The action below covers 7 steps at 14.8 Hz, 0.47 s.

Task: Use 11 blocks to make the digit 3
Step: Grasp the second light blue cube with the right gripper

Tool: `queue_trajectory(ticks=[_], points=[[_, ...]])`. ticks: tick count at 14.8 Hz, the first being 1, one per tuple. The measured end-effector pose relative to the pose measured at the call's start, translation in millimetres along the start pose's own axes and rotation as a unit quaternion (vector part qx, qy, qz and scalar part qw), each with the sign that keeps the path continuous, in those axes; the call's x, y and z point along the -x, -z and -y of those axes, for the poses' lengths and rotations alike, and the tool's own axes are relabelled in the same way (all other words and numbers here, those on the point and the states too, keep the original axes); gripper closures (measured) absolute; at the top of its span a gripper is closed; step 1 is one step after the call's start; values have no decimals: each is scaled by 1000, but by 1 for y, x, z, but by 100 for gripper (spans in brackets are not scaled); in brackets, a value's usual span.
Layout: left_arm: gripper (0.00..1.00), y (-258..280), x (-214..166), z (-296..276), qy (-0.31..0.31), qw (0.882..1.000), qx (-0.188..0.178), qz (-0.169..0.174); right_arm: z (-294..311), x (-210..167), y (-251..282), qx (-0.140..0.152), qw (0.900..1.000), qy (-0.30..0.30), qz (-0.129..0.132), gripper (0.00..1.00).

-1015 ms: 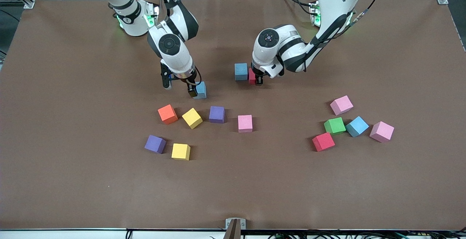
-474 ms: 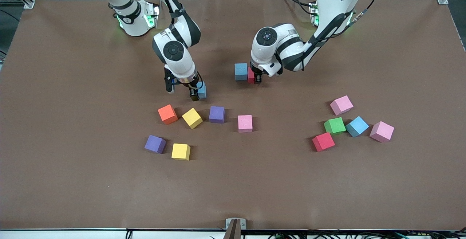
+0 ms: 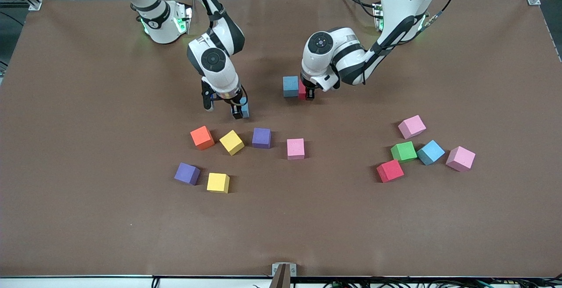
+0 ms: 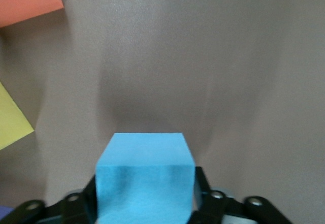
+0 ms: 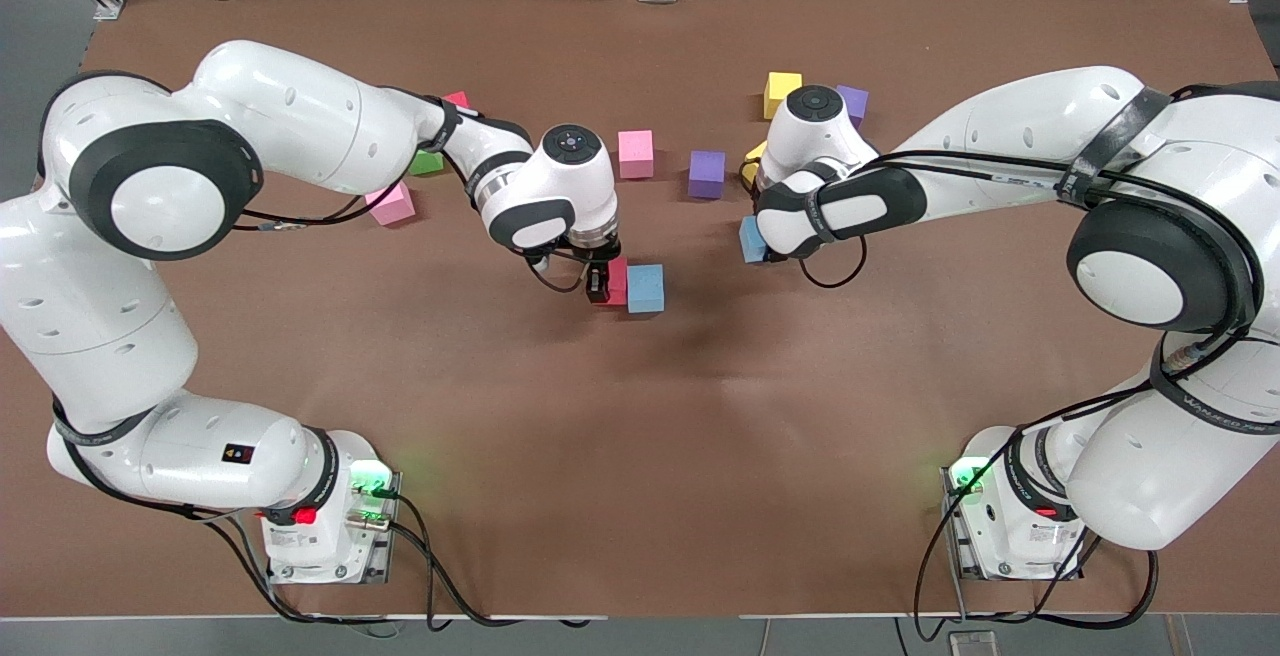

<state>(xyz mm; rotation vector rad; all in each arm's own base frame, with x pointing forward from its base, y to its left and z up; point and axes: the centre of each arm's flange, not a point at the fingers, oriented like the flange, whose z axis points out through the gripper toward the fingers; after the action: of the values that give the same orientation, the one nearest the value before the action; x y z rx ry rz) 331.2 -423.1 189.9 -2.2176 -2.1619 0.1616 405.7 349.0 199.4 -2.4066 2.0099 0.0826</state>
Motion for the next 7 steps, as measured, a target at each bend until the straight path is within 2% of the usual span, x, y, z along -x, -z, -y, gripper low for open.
queue_trajectory(ticks=[1, 3, 4, 6, 7], points=[[39, 0, 0, 0, 0, 1000, 0, 0, 0, 0, 1, -1, 1000, -2, 1, 41], [36, -1, 0, 1, 0, 1000, -1, -1, 0, 2, 1, -2, 1000, -12, 1, 43], [24, -2, -1, 2, -1, 1000, -2, -2, -1, 5, 1, -2, 1000, -16, 1, 44], [6, -1, -3, 1, 0, 1000, -2, -7, -5, 17, 3, -4, 1000, -20, 3, 45], [0, 0, -4, -1, 2, 1000, -2, -12, -8, 26, 5, -6, 1000, -23, 4, 45]])
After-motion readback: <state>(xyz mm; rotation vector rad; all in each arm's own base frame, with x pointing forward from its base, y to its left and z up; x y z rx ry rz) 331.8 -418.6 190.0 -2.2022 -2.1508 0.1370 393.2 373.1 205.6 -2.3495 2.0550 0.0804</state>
